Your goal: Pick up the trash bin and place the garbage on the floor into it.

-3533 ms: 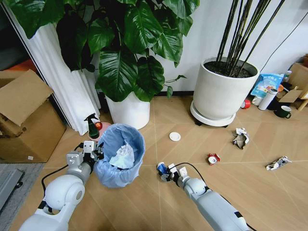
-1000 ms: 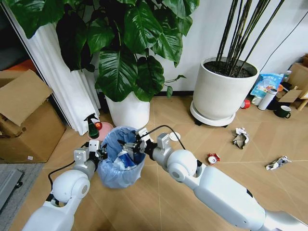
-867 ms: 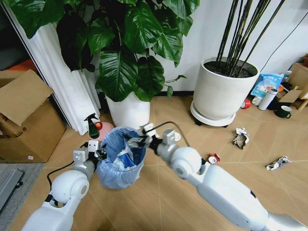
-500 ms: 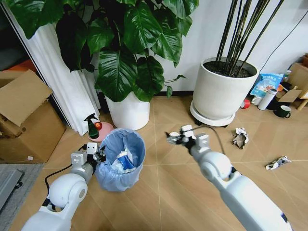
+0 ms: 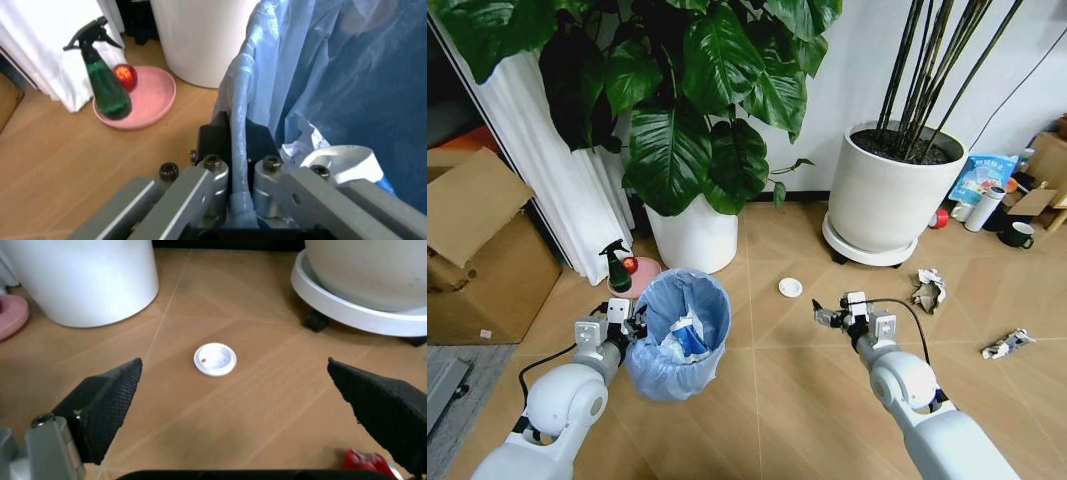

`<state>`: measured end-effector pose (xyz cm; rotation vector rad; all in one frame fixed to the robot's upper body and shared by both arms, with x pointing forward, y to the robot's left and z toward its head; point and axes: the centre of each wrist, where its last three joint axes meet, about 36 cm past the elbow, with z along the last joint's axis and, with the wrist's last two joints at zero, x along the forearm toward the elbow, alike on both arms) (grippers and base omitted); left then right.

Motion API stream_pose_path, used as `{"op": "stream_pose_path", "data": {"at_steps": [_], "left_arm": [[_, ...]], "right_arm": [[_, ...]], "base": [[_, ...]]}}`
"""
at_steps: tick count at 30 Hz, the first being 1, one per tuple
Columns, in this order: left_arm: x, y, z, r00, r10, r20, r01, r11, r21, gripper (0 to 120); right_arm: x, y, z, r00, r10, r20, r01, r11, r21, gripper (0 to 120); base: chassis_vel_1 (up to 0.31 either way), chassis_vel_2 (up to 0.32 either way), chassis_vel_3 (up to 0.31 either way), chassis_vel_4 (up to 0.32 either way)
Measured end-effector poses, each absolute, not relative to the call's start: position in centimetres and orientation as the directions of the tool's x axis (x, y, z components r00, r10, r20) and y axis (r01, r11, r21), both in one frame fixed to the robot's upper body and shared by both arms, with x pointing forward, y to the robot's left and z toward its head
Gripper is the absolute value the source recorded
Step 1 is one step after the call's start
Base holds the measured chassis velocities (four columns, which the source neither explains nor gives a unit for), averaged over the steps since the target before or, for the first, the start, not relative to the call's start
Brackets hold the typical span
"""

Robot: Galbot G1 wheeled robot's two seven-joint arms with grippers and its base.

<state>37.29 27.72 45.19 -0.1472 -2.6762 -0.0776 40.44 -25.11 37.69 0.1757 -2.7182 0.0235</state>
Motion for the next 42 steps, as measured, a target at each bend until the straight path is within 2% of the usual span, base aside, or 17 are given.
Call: {"op": "stream_pose_path", "data": {"at_steps": [31,42], "left_arm": [[37.3,27.7,45.4,-0.892,0.094,0.442,0.119,0.992,0.03,0],[36.6,27.5,45.8,-0.895,0.097,0.435,0.121,0.992,0.027,0]], "right_arm": [[41.1,-24.2,35.8,-0.891,-0.113,0.44,-0.125,0.992,0.002,100],[45.2,-26.9,29.2,-0.831,-0.113,0.544,-0.113,0.993,0.034,100]], "base": [[-0.087,0.098,0.094,-0.095],[-0.051,0.06,0.062,-0.057]]}}
